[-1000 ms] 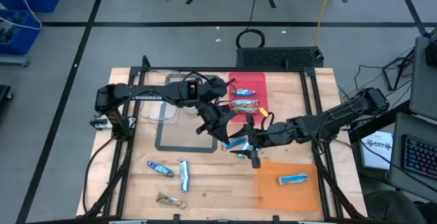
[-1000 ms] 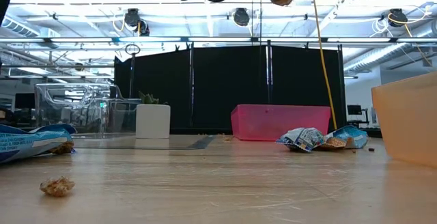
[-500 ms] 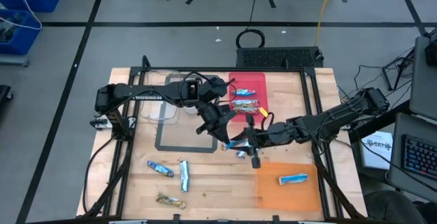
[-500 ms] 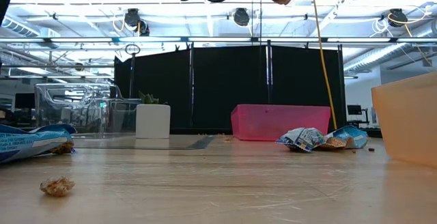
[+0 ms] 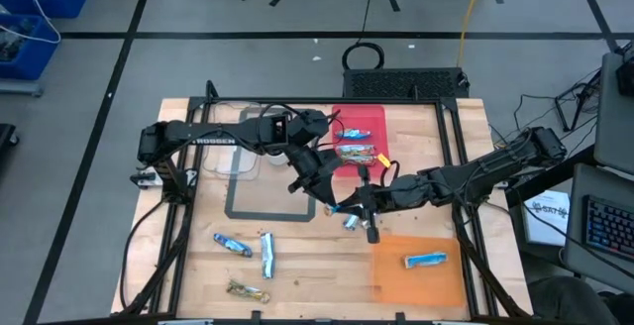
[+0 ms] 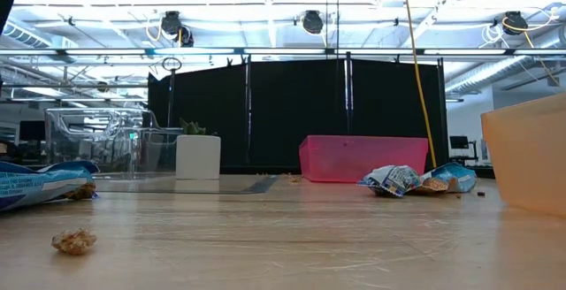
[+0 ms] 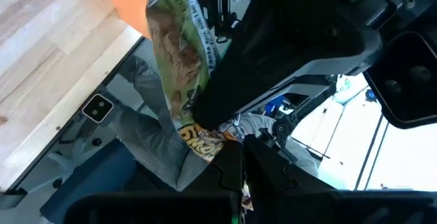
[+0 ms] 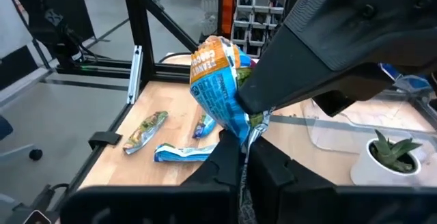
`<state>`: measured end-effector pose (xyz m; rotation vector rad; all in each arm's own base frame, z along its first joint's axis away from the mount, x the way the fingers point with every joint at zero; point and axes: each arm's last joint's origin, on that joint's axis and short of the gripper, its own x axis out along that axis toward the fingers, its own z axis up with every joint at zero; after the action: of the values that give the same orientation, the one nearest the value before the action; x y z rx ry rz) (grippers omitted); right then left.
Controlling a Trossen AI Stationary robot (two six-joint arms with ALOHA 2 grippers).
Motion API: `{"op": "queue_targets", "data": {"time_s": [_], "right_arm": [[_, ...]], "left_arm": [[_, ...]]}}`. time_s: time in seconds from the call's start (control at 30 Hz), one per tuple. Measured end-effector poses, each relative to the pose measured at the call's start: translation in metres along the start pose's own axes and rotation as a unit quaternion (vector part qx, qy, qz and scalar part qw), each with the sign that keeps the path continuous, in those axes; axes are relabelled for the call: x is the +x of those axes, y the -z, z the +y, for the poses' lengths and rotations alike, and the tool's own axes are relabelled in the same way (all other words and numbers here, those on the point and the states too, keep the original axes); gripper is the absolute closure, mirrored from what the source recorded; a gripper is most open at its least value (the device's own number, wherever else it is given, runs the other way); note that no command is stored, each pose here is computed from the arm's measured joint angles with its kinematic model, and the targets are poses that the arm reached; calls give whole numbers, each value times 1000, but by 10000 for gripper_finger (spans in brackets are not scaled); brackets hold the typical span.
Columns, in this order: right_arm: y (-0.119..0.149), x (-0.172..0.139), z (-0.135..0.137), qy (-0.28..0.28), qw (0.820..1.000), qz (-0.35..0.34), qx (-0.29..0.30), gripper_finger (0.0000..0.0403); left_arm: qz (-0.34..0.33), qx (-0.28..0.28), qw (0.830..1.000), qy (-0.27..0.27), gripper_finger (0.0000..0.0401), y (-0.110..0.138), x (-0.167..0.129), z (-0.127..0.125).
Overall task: Pick and place Granola Bars by type
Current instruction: Put the orange granola bar into the orange bin
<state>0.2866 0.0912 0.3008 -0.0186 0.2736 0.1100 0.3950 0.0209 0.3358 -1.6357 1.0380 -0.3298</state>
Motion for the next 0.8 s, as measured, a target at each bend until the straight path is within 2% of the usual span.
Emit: {"op": "queue_targets", "data": {"time_s": [0.33,0.7,0.8], "right_arm": [[1,1,0,0,1000,3,5,398],[2,2,0,1,1000,6,4,398],[3,2,1,-7,1000,7,2,398]], "left_arm": [[-12,14,1000,-2,373,-2,-2,1],[-27,34,999,5,265,-6,-9,-1],[-48,54,997,13,235,-11,-14,-3]]}}
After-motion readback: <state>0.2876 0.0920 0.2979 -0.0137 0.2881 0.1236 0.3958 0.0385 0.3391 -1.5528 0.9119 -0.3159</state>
